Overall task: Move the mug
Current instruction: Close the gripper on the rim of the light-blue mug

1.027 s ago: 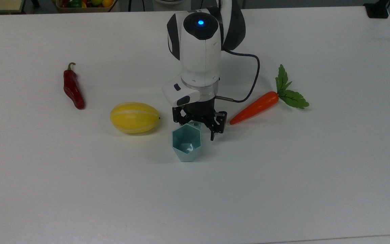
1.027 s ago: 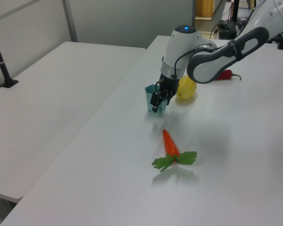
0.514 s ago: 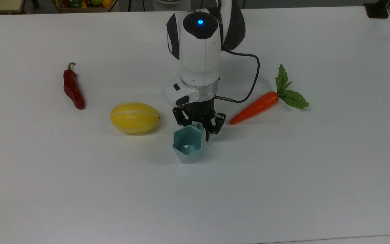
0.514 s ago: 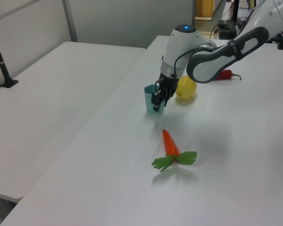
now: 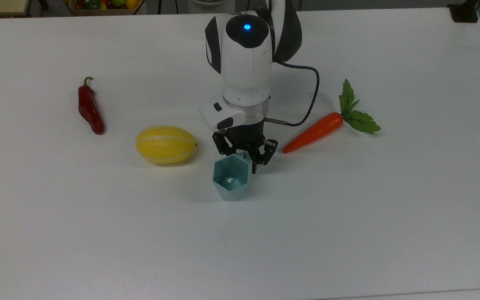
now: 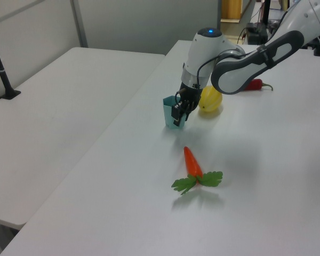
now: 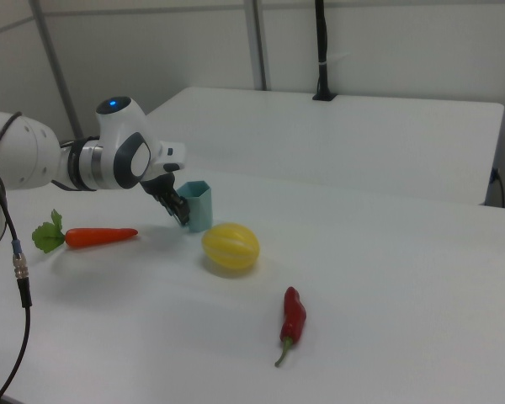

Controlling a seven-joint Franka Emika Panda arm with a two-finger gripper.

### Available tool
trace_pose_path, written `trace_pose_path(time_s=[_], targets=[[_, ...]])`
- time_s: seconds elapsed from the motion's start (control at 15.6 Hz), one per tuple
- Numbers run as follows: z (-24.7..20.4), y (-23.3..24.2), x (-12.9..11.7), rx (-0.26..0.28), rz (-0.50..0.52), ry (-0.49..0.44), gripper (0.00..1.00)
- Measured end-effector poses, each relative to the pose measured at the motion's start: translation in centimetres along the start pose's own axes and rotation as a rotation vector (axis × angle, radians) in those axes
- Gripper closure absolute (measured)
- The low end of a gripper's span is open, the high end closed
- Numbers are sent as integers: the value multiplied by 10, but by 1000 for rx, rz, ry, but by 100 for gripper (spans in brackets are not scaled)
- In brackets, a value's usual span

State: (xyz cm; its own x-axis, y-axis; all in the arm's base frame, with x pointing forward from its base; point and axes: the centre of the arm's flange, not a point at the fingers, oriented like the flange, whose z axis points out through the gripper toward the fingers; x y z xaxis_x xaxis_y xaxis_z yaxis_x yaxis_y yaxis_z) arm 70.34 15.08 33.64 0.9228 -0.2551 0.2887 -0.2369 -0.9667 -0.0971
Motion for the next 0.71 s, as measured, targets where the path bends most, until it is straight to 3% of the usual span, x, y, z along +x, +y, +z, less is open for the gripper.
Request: trace_pose_path(time_s=[0.71], targets=[[2, -2, -2, -1, -4, -3, 54]])
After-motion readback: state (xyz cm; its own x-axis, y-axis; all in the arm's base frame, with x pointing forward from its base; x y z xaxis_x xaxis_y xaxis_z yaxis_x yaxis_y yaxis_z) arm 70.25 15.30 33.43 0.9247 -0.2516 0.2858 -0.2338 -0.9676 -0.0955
